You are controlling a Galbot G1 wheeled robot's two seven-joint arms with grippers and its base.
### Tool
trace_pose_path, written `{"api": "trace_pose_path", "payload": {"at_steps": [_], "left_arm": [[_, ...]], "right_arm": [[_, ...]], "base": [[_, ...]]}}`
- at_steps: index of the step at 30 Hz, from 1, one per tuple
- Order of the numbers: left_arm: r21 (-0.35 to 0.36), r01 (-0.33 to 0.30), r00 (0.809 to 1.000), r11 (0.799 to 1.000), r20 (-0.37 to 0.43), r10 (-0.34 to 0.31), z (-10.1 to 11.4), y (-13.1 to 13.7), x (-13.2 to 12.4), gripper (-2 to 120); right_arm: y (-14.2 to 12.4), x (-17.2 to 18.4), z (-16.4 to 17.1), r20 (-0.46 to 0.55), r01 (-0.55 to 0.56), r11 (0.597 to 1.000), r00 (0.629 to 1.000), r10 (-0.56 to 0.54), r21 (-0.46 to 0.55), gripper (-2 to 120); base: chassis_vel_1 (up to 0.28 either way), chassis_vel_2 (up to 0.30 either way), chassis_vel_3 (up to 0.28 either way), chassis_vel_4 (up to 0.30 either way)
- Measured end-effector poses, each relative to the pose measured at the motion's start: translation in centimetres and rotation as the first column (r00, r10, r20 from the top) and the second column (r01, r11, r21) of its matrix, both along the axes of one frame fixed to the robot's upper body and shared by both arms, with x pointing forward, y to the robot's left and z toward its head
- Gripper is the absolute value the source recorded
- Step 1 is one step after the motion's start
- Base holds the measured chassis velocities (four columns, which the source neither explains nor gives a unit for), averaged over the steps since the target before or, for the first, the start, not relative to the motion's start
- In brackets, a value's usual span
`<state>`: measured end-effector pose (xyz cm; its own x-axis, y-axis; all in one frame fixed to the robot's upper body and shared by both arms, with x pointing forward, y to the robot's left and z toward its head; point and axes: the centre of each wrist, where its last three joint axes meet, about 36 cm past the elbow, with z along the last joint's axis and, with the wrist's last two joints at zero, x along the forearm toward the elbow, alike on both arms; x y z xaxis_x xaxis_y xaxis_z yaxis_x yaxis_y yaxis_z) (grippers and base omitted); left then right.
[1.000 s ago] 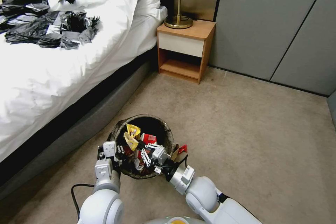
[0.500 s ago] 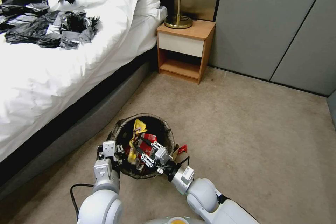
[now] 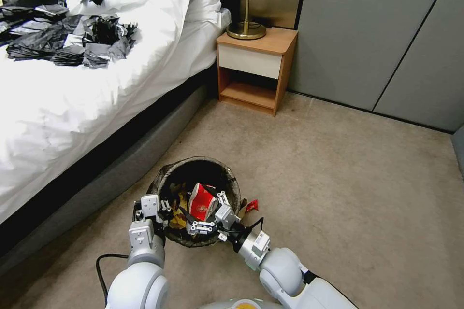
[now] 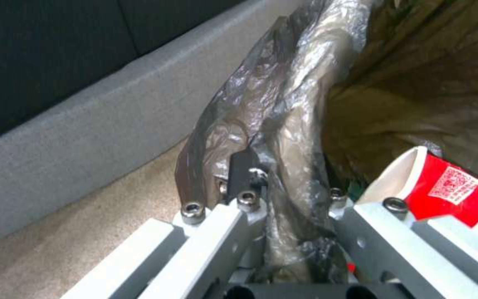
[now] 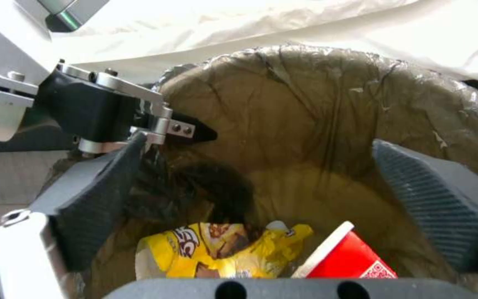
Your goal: Pick up the trash bin, then pick up the garbage from the floor and place it into the trash bin.
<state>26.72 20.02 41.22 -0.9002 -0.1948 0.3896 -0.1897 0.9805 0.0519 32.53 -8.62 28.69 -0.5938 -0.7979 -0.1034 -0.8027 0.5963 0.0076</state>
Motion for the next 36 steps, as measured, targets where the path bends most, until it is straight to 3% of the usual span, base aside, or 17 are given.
{"api": "trace_pose_path", "payload": {"at_steps": [6,10,13,19,36], "left_arm": [[0.003,-0.003,1.0,1.0,0.001,0.003,0.0,0.1,0.0,1],[0.008,-0.007,1.0,1.0,0.001,0.007,-0.2,0.3,0.1,1],[0.014,-0.01,1.0,1.0,-0.004,0.01,-0.5,0.6,0.2,1],[0.014,-0.022,1.0,1.0,0.0,0.022,-0.5,1.2,0.6,1],[0.001,-0.044,0.999,0.999,0.016,0.044,0.1,2.4,1.2,1]], "right_arm": [[-0.5,-0.5,1.0,0.032,0.012,1.0,0.999,-0.012,0.013,100],[-1.1,-1.0,3.6,0.099,0.058,0.997,0.993,-0.063,0.049,100],[-1.9,-1.7,7.7,0.164,0.191,0.974,0.964,-0.209,0.12,100],[-2.8,-4.1,11.1,0.15,0.353,0.918,0.913,-0.38,0.179,100],[-6.1,-7.4,6.4,0.085,0.51,0.856,0.852,-0.516,0.082,100]], "base": [[0.0,0.0,0.0,0.0],[0.0,0.0,0.0,0.0],[0.0,0.0,0.0,0.0],[0.0,0.0,0.0,0.0],[0.0,0.0,0.0,0.0]]}}
